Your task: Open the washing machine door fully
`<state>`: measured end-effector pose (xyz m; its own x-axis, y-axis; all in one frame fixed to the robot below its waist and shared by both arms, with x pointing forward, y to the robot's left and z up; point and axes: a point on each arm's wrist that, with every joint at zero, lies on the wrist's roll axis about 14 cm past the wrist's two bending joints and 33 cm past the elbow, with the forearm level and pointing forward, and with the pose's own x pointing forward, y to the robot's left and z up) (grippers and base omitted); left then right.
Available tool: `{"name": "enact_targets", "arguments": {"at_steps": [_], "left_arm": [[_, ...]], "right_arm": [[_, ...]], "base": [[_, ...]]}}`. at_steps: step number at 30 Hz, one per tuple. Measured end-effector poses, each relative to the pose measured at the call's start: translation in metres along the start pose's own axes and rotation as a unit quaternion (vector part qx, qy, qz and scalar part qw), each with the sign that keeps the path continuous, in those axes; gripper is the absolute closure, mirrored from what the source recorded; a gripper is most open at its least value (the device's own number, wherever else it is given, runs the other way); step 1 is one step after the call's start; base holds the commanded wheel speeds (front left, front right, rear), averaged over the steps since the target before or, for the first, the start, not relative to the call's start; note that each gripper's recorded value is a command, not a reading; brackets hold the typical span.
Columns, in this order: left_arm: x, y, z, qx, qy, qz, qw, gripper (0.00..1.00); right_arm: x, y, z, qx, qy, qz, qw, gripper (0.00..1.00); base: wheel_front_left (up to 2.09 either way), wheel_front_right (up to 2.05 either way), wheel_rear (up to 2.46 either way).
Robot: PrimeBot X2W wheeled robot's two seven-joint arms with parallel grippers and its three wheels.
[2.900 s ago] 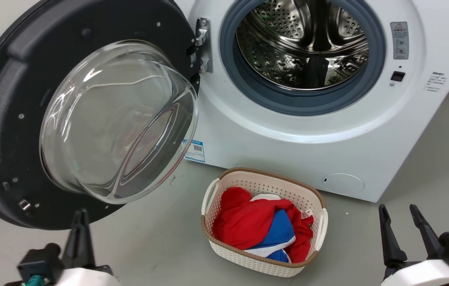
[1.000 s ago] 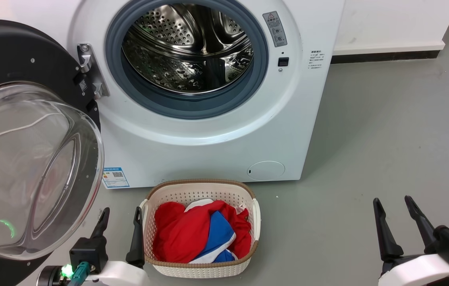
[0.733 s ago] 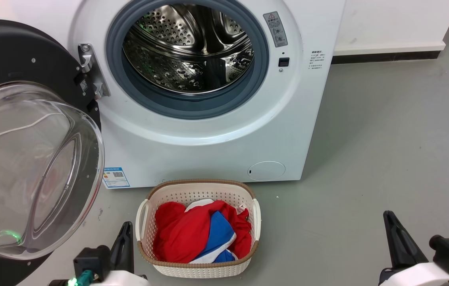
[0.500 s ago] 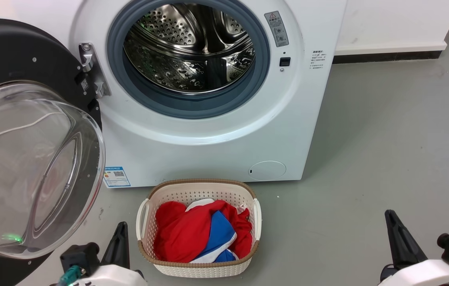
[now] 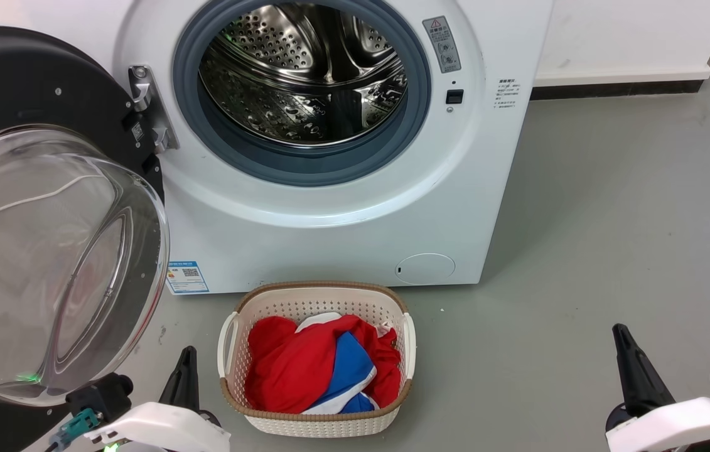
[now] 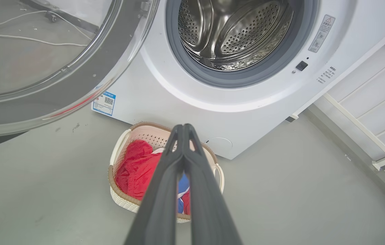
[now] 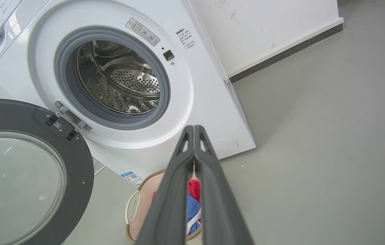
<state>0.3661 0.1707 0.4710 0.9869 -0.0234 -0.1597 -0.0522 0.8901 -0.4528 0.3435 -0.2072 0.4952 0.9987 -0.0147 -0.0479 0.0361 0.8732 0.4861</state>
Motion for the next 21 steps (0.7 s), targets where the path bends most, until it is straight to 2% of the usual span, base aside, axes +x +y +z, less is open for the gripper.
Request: {"name": "enact_targets", "arguments": {"at_steps": [6,21], "left_arm": [[0.002,0.002,0.001,-0.059,0.006,0.004,0.998,1.0],[0.007,0.003,0.006,-0.168,0.01,0.002,0.986,1.0]], "right_arm": [[0.005,0.0,0.001,0.054,-0.001,-0.001,0.999,1.0],[0.013,0.001,0.002,0.159,-0.003,-0.003,0.987,1.0]], "base": [[0.0,0.0,0.0],[0.0,0.0,0.0]]}}
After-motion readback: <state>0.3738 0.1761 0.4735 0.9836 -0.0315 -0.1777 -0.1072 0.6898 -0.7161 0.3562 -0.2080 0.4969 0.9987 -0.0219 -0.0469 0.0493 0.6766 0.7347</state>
